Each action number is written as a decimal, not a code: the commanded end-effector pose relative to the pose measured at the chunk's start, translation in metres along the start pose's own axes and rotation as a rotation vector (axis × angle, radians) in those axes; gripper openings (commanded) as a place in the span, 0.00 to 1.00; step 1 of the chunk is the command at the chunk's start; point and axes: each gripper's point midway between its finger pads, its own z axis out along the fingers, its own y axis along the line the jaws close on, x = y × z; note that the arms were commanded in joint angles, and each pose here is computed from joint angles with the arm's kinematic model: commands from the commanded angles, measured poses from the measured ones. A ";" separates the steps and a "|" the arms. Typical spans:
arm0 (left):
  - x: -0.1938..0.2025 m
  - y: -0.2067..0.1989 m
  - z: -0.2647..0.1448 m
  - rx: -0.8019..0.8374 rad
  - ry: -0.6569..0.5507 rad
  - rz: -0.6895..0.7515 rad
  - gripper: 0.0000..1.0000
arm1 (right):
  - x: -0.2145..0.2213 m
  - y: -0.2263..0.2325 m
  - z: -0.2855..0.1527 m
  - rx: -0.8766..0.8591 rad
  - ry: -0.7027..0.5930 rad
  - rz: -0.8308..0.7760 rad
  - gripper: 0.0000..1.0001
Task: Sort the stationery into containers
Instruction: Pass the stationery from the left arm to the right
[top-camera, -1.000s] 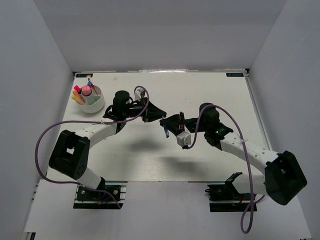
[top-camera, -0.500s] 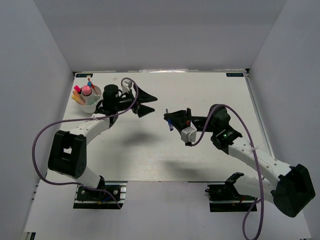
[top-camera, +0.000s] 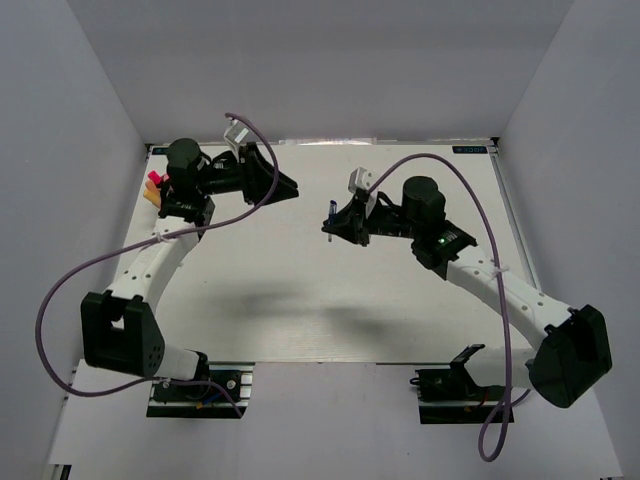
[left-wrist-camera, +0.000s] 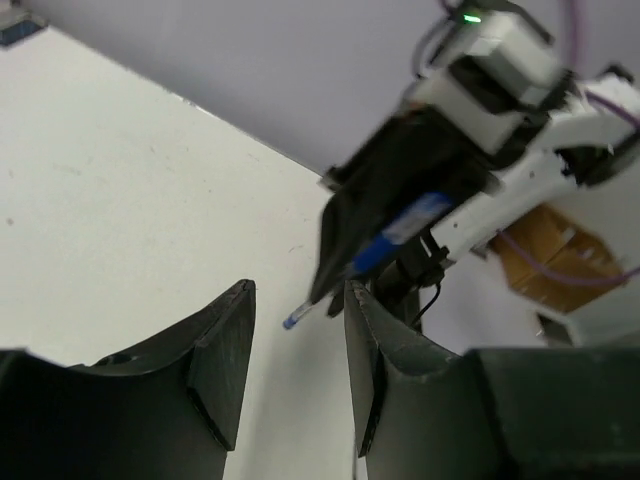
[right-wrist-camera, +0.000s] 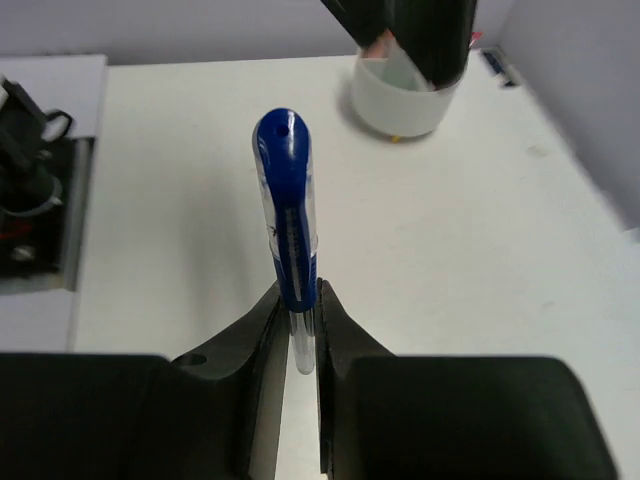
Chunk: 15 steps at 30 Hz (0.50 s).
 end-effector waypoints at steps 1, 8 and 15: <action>-0.009 -0.035 -0.007 0.099 0.034 0.261 0.51 | -0.018 0.006 0.007 -0.036 -0.050 0.212 0.00; -0.009 -0.061 0.001 0.183 0.019 0.250 0.51 | -0.024 0.004 0.018 -0.077 -0.073 0.271 0.00; 0.000 -0.058 0.015 0.195 0.052 0.244 0.53 | -0.029 0.001 0.026 -0.103 -0.075 0.303 0.00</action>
